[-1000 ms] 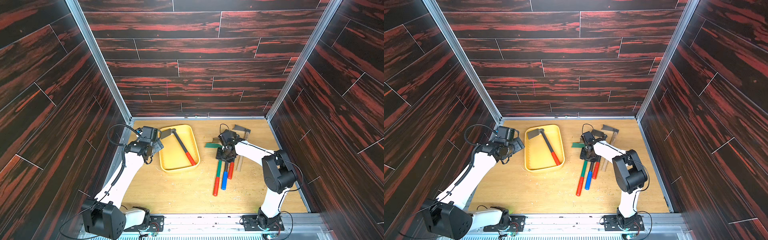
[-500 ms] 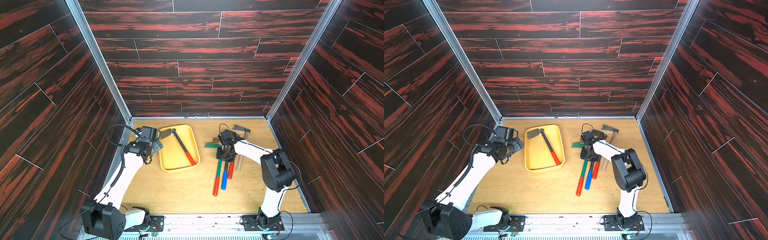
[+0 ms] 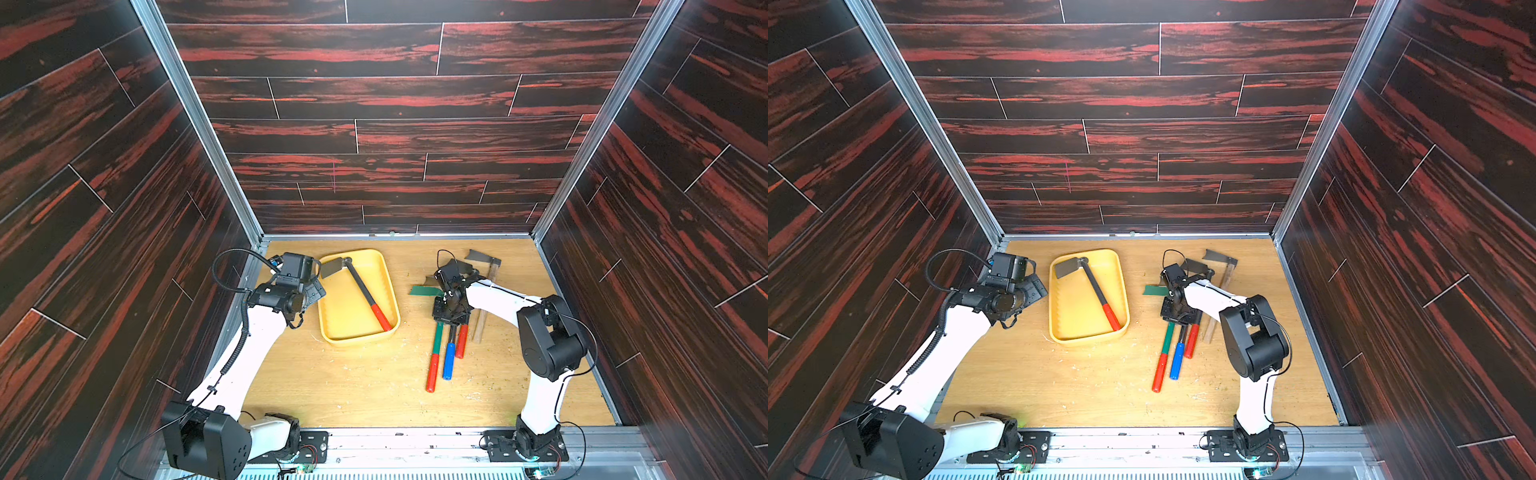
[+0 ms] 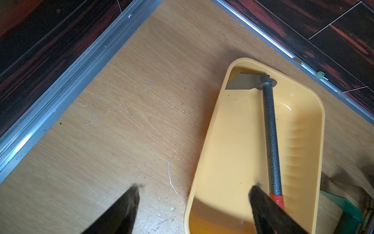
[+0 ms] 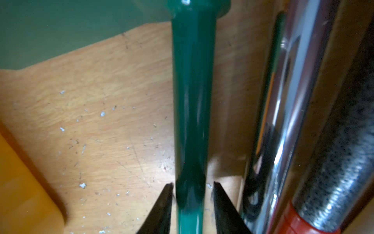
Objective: Put the small hoe into the storage box
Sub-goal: Pick up the hoe from the center of the board.
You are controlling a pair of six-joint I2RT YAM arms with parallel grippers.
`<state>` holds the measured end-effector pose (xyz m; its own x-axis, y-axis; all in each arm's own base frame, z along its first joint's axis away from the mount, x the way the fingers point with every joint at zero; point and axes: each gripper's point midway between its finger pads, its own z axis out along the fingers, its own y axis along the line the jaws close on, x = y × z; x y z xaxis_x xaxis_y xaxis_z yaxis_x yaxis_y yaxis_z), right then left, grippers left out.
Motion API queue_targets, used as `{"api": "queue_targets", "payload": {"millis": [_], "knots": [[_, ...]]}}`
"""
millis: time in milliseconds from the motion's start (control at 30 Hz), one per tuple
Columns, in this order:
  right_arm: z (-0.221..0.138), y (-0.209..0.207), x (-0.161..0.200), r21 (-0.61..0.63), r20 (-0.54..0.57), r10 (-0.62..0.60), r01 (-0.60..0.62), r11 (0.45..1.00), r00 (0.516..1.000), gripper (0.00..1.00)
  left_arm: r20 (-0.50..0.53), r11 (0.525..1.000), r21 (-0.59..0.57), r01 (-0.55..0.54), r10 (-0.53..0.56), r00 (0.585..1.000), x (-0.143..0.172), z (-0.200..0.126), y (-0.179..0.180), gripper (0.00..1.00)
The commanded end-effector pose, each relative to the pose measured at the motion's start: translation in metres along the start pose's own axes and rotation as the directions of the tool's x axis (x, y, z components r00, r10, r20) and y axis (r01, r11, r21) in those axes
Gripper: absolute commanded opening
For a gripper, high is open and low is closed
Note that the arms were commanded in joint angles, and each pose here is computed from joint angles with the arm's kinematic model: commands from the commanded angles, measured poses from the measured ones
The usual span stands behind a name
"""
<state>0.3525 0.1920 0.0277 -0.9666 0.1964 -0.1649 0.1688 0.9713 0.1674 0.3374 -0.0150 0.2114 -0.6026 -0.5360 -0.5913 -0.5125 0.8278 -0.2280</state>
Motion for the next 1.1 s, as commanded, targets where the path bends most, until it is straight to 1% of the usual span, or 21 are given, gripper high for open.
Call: {"api": "queue_targets", "payload": {"millis": [0,200,667,767,1067], "knots": [[0.007,-0.003,0.0,0.02,-0.019,-0.002,0.002,1.0,1.0,0.37,0.027,1.0,-0.004,0.007,-0.007,1.0,-0.004,-0.007,0.005,0.89],[0.01,-0.001,0.0,0.017,-0.027,-0.002,0.003,1.0,1.0,0.34,0.031,1.0,-0.002,0.004,-0.004,1.0,-0.006,-0.008,0.005,0.89],[0.006,-0.002,-0.001,0.03,-0.012,-0.02,0.02,0.999,1.0,0.16,0.031,1.0,0.003,0.01,-0.01,0.999,-0.006,-0.007,0.003,0.89],[0.001,0.001,-0.003,0.03,0.003,-0.028,0.027,0.999,1.0,0.14,0.03,1.0,0.008,0.011,-0.011,0.999,-0.007,-0.007,0.002,0.89],[-0.021,0.017,-0.008,0.01,0.059,-0.067,0.067,0.998,0.996,0.13,0.019,0.999,0.031,0.009,-0.01,1.0,-0.008,-0.004,-0.006,0.89]]}}
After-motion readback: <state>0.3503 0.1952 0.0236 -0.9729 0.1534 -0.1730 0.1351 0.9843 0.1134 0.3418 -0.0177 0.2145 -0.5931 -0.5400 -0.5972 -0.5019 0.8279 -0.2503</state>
